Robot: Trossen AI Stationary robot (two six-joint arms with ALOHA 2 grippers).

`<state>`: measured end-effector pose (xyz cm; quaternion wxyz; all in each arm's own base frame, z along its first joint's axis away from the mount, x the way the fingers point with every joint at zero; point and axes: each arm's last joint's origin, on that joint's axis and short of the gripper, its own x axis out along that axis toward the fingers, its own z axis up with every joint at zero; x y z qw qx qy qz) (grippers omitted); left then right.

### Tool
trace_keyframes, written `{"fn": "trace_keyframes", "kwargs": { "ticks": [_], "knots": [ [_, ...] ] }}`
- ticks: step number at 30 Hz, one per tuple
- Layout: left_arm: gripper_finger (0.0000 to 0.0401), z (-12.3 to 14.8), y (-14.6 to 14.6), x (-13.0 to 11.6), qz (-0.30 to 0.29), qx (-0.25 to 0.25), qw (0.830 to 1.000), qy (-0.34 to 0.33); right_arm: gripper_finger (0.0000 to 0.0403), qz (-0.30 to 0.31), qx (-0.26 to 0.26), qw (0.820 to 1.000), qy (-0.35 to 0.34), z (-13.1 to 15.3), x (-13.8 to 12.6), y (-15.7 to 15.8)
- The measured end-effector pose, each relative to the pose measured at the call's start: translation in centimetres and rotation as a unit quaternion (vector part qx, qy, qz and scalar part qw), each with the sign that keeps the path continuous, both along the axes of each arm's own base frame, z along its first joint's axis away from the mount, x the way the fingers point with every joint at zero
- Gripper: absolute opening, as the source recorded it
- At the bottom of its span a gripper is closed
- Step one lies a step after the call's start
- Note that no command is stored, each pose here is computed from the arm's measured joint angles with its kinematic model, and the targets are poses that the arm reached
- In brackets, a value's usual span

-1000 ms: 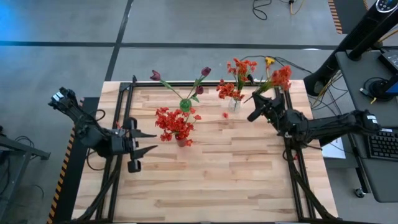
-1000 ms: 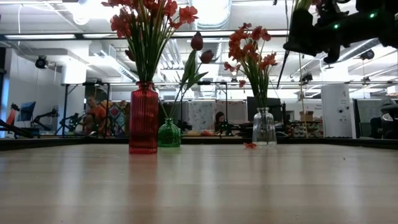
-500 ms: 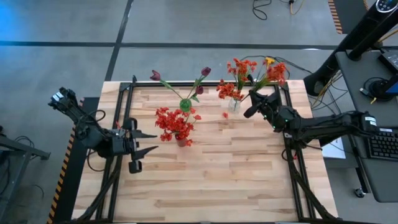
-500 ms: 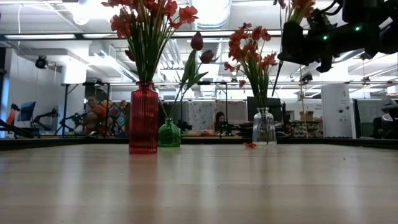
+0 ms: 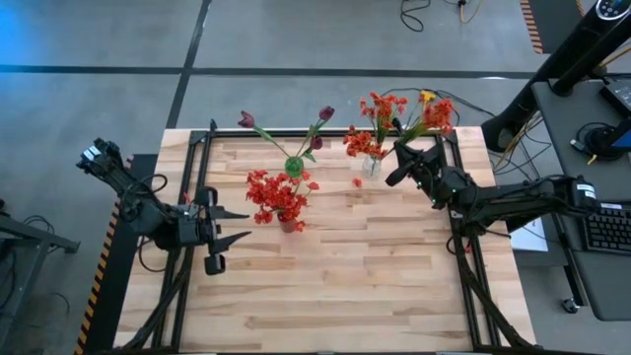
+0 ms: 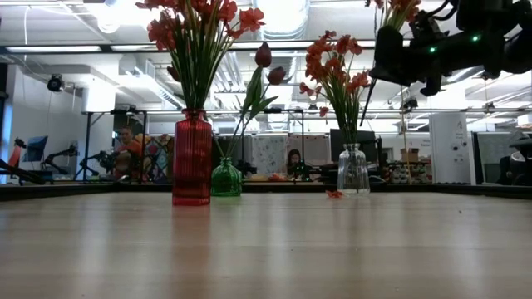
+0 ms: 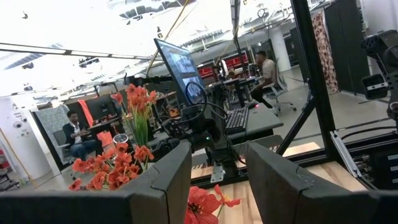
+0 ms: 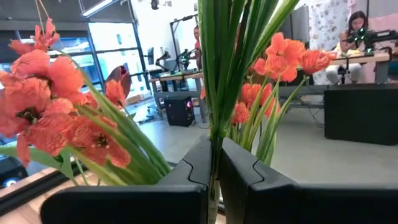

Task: Sort flowers into vase by color
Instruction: Put the orange flowers into the clear vase

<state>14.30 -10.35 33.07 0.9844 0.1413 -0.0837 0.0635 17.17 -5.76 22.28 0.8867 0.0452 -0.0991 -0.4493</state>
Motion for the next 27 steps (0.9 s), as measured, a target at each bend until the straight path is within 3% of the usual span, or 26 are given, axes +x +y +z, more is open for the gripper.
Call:
{"fn": "trace_keyframes", "kwargs": {
  "ticks": [27],
  "knots": [
    [0.0135,0.0,0.0,0.0,0.001,0.004,1.0,0.001,0.0013,0.009,-0.025,0.998,0.051,-1.2,1.2,-1.0]
  ]
}}
